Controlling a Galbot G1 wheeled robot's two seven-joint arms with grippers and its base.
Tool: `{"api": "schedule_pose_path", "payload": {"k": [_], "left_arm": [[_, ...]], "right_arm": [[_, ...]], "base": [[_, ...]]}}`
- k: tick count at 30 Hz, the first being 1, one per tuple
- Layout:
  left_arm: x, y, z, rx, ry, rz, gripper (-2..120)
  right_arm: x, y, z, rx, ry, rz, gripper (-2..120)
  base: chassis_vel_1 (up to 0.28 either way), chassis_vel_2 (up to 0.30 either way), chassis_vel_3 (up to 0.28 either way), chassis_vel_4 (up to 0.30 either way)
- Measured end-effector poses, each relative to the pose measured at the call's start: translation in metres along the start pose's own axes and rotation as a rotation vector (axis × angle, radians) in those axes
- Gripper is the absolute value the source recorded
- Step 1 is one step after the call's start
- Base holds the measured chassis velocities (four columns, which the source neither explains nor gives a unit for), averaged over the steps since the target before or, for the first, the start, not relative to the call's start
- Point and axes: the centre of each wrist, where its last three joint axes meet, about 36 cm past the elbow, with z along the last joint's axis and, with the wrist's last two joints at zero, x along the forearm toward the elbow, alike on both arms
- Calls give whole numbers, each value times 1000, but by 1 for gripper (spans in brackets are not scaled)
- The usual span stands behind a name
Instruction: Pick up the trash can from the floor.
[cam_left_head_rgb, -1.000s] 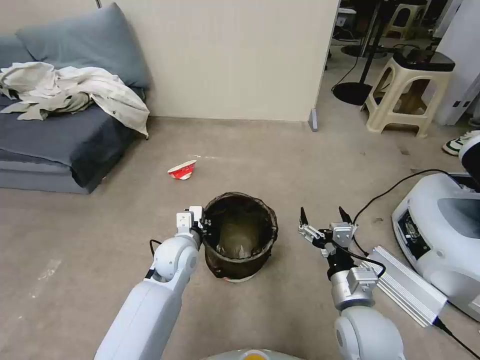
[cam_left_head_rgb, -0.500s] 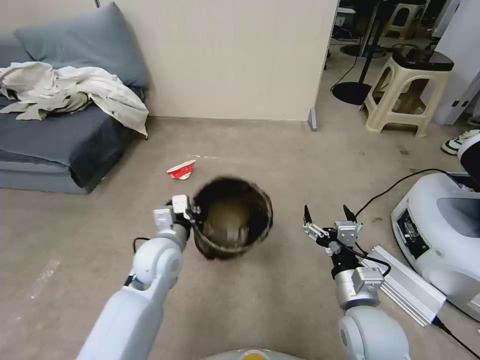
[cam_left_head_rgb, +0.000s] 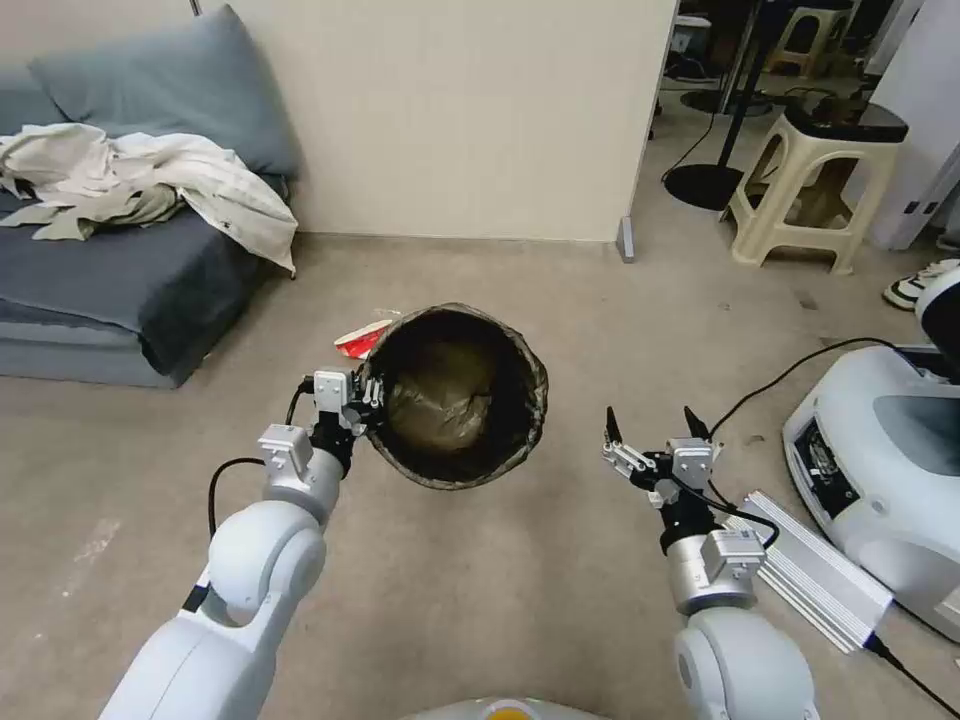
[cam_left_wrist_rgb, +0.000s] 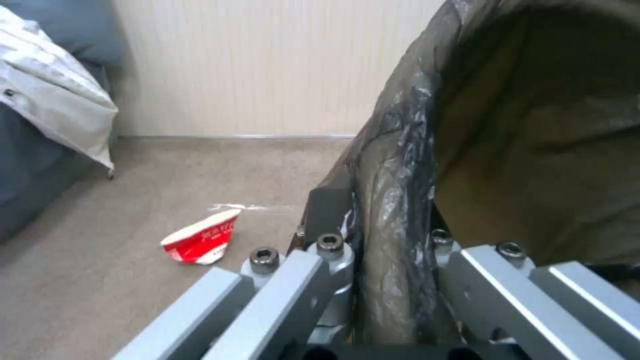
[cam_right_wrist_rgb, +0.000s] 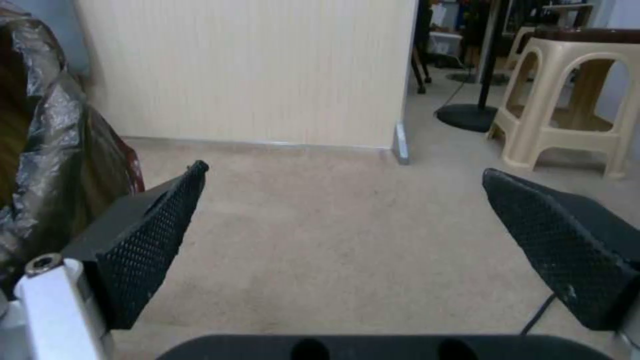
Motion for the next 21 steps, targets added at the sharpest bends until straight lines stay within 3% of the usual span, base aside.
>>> {"api": "schedule_pose_path", "payload": {"k": [21], "left_arm": [[5,-7,-8,15,13,-5,3]], "right_arm": [[3,0,-4,2,-1,4,100]], "base": [[0,0,0,0]]}}
